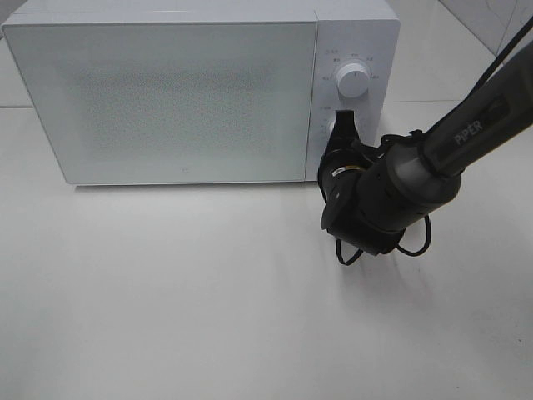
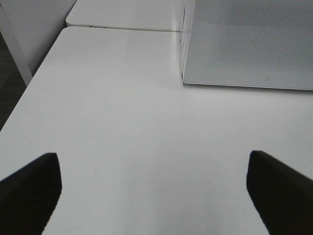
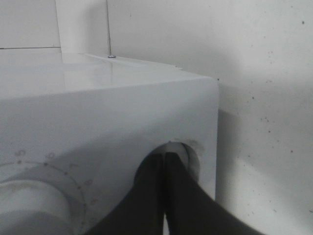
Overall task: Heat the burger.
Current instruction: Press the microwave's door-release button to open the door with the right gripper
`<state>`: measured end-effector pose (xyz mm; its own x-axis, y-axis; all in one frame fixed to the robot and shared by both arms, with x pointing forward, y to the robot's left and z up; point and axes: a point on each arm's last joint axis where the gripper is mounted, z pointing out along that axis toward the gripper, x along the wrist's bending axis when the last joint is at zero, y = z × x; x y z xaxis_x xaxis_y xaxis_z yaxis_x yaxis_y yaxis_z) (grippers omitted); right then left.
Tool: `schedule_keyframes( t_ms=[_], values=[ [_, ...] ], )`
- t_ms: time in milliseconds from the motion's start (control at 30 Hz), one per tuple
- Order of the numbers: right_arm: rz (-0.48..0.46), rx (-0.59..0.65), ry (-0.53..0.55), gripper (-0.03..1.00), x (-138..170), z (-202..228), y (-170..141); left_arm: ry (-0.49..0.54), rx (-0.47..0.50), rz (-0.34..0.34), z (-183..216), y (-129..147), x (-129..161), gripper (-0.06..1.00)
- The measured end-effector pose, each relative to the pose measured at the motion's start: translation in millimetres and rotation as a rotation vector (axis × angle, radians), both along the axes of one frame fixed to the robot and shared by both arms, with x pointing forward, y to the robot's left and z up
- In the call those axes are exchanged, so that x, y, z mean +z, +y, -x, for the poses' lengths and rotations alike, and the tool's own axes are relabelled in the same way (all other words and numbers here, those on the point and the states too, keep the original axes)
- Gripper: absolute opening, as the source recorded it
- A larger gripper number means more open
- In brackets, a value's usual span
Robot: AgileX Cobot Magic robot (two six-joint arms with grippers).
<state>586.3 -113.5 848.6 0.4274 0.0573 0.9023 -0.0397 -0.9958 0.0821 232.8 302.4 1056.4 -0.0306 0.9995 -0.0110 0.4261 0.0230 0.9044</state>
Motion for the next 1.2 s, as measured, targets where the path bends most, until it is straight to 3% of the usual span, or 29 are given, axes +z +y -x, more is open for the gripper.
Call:
schedule_keyframes(
  t_ms=[900,1200],
  values=[
    [-0.021,-0.032,0.036,0.0,-6.2,-6.8,1.4,0.0,0.0,0.0,0.0,0.0,0.0,0.97],
    [-0.012,0.009,0.055,0.0,-2.9,-5.1,-1.7,0.0,0.0,0.0,0.0,0.0,0.0,0.97]
  ],
)
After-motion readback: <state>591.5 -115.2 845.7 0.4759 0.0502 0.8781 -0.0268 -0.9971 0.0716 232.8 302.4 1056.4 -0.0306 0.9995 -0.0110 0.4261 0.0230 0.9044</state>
